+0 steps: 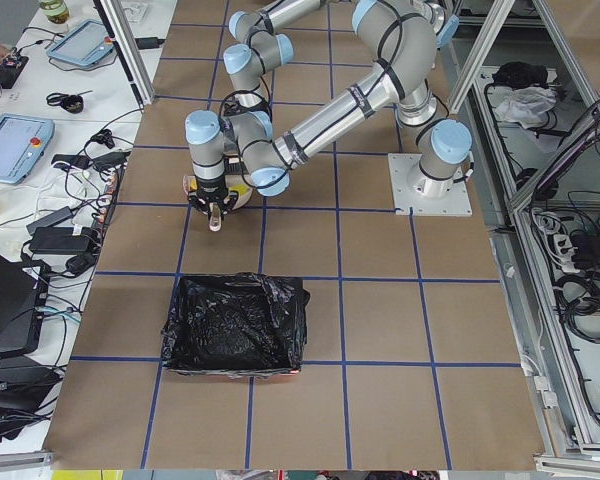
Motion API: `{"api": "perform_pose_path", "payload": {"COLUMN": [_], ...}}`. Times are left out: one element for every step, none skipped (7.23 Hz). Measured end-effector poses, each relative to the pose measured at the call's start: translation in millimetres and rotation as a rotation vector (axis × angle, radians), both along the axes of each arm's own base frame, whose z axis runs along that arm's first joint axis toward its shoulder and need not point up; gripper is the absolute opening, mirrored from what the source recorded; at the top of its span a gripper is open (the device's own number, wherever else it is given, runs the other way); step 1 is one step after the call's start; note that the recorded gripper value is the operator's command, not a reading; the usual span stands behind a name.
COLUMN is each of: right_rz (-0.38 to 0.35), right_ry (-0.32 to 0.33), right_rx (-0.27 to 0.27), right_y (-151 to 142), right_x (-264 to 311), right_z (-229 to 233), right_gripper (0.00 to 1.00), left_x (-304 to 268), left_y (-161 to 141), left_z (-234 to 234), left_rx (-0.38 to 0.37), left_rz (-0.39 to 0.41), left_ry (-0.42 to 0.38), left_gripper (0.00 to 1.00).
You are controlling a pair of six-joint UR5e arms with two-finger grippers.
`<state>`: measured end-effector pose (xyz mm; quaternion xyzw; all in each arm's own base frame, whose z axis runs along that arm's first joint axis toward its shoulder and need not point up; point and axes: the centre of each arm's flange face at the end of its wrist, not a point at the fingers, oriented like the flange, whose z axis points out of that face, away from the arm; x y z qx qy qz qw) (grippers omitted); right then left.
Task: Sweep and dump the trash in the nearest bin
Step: 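Sweep the remaining bun into the dustpan with the right gripper's brush, then move the brush away with the right gripper while the left gripper lifts the dustpan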
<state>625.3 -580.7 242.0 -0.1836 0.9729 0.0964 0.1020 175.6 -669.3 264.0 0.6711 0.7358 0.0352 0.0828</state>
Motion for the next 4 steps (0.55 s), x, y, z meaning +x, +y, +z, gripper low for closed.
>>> {"api": "perform_pose_path", "payload": {"right_rz": [-0.013,-0.033,-0.048,-0.059], "right_ry": [0.052,0.109,0.144,0.171], "right_rx": [0.007,0.022,0.036,0.047], "right_y": [-3.3,-7.2,-8.5,-12.2], "right_x": [-18.5,-40.2,-54.1,-68.0], "right_z": [13.2,29.8,42.5,51.6], "right_gripper": [0.0,0.0,0.0,0.0], "left_x": [-0.1,-0.1,-0.1,-0.2], "left_y": [0.1,0.2,0.2,0.2], "left_z": [-0.3,-0.4,-0.5,-0.5], "left_rx": [0.001,0.001,0.001,0.001], "left_rz": [0.0,0.0,0.0,0.0], "left_ry": [0.0,0.0,0.0,0.001], "left_gripper": [0.0,0.0,0.0,0.0]}}
